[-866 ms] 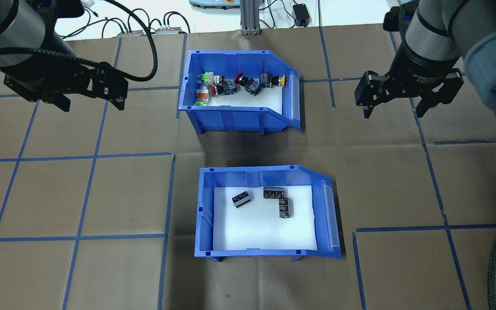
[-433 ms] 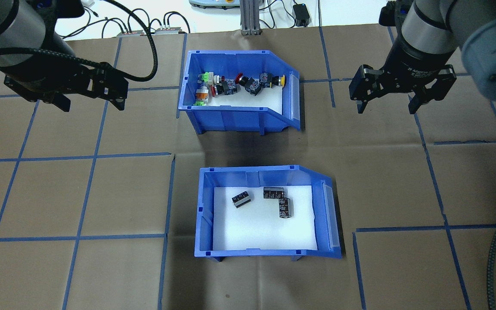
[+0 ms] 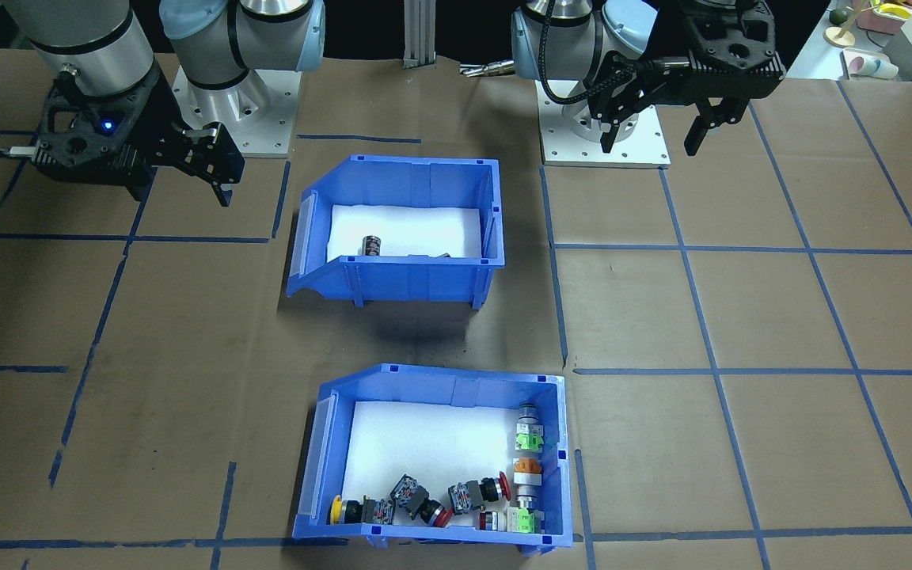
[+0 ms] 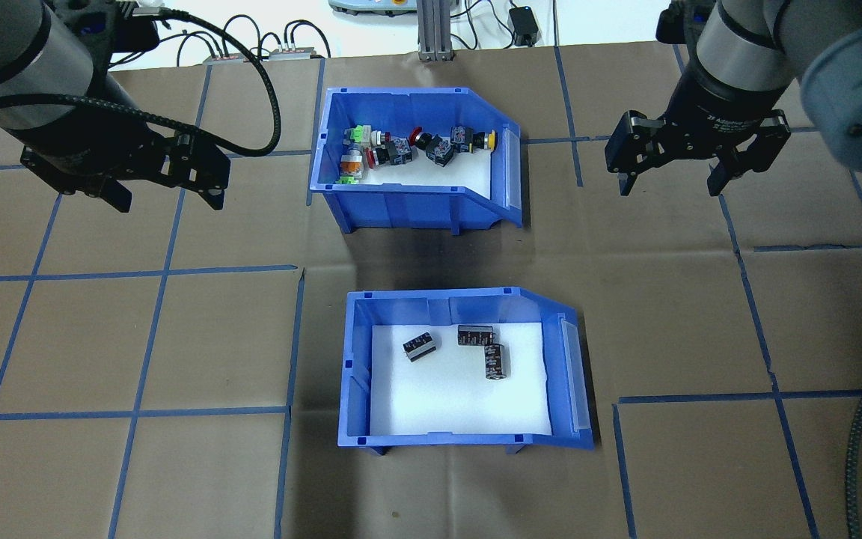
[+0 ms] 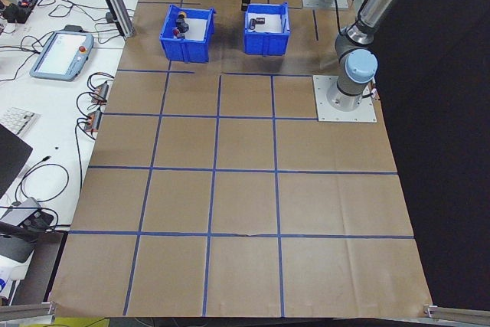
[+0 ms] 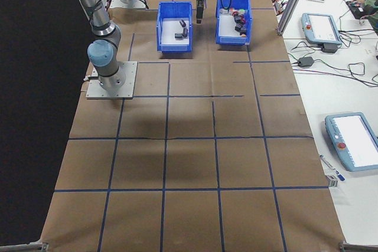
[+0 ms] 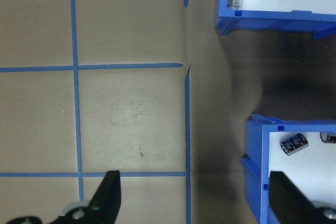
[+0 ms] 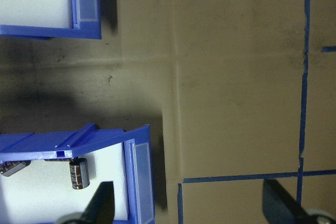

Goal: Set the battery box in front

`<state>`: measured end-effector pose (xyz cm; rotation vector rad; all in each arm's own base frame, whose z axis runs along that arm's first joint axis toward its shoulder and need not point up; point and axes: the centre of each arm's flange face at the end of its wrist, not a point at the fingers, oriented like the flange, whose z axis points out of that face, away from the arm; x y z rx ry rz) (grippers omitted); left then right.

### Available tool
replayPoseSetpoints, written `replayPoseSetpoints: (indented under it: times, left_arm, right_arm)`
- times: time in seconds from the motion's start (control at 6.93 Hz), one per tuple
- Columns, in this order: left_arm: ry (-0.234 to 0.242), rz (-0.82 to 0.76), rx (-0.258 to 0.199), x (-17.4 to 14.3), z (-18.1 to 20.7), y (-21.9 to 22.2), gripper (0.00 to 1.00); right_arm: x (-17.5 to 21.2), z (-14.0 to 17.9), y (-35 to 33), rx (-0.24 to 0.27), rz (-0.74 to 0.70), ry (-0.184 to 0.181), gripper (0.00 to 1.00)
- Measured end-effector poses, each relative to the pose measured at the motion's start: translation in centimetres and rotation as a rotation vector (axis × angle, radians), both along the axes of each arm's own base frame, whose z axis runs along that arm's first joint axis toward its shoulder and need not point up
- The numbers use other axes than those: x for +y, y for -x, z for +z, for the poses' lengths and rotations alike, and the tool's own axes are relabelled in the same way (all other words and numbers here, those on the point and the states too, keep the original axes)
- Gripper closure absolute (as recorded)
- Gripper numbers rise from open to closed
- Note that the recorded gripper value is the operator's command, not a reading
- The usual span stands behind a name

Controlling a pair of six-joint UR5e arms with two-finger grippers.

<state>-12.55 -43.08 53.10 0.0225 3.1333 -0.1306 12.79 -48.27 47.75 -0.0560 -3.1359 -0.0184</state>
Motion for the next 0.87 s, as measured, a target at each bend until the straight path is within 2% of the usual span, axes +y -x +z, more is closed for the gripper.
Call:
replayPoseSetpoints:
  times: [0.29, 0.58, 0.72, 0.87]
  left_arm:
    - [-0.020, 0.000, -0.004, 0.2, -0.3, 0.0, 0.00]
    - [-0.030, 0.004, -0.007, 0.4, -0.8, -0.1, 0.00]
    - [-0.051, 0.047, 0.000, 0.6, -2.0, -0.1, 0.00]
    - [-0.081, 0.166, 0.011, 1.0, -4.0, 0.1, 0.00]
  right_arm:
    - [-2.5, -0.3, -0.1, -0.003, 0.163, 0.015, 0.00]
    - [-7.8, -0.8, -1.0, -0.011, 0.340, 0.018, 0.00]
    - [-10.4, -1.1, -3.0, -0.010, 0.462, 0.027, 0.00]
    - [-12.7, -1.8, -6.8, -0.010, 0.589, 0.033, 0.00]
